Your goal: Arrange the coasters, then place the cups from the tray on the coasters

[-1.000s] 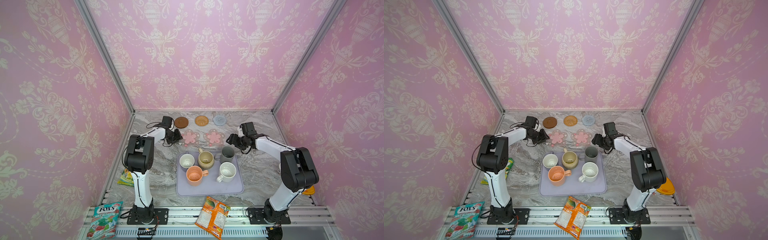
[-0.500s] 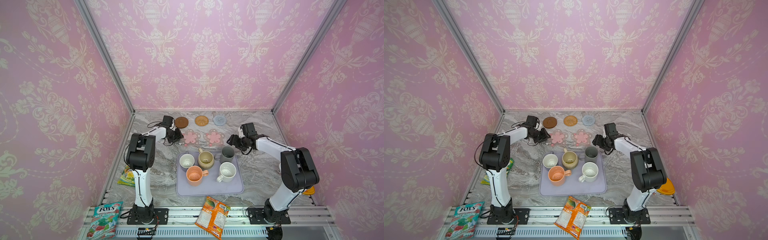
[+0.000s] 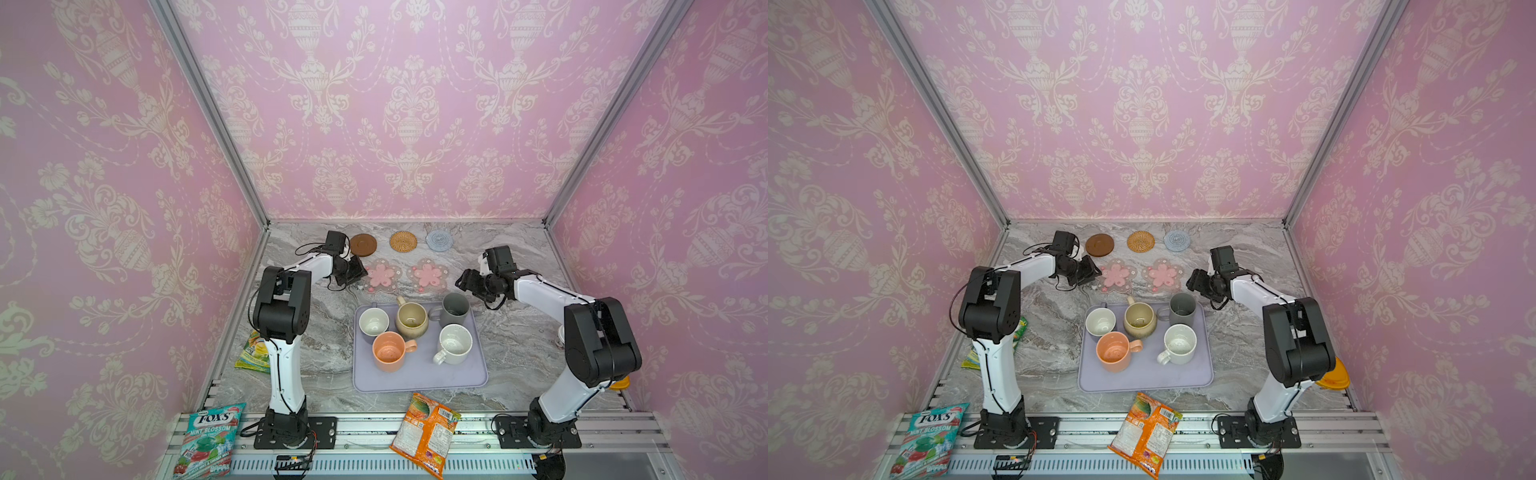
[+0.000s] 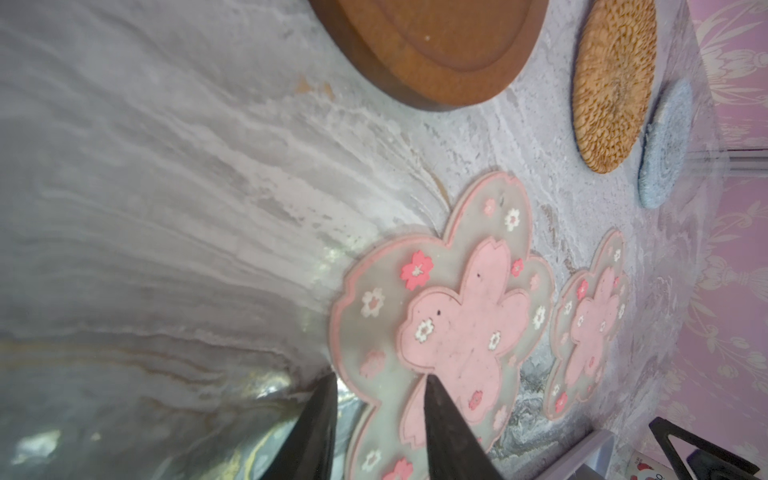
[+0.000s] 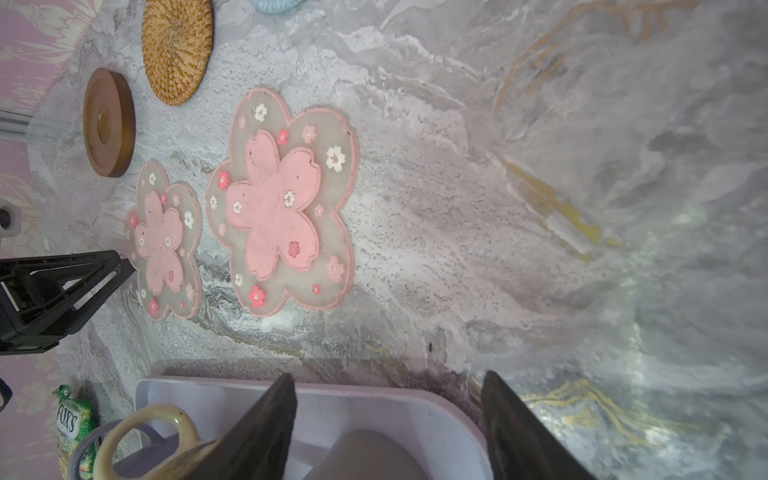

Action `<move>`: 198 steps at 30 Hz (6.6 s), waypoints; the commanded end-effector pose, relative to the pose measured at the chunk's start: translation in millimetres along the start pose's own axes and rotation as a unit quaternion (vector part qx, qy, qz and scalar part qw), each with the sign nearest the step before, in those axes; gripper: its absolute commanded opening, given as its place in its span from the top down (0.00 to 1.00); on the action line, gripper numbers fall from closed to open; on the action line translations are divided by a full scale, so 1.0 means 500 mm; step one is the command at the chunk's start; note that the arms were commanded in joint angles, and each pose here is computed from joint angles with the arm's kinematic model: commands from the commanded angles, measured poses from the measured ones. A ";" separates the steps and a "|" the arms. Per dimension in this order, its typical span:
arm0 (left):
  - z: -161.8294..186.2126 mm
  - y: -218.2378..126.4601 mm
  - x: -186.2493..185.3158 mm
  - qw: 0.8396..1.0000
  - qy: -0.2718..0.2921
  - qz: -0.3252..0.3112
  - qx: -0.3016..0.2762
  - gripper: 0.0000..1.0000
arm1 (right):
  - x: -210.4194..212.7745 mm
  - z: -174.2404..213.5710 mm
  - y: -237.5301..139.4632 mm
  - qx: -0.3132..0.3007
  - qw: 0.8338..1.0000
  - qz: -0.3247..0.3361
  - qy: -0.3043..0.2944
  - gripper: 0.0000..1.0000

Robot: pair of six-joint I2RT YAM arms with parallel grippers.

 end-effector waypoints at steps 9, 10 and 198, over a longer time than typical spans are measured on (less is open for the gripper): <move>0.022 -0.153 0.003 0.994 0.060 -0.074 -0.055 0.61 | -0.006 -0.018 -0.068 -0.045 0.998 0.028 -0.045 0.27; 0.022 -0.167 0.003 0.993 0.065 -0.080 -0.061 0.61 | -0.008 -0.020 -0.077 -0.049 0.997 0.032 -0.049 0.27; 0.310 -0.336 0.045 0.966 0.190 -0.169 -0.052 0.59 | 0.077 0.459 -0.203 -0.006 0.994 0.089 -0.065 0.34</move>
Point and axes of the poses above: each gripper's point midway between its finger pads, its own y axis out along the fingers, its own x axis along the line the jaws close on, z = x × y, the point moved 3 cm from there along -y, back along the fingers, and after that the axes turned 3 degrees about -y, right-handed, at the moved point
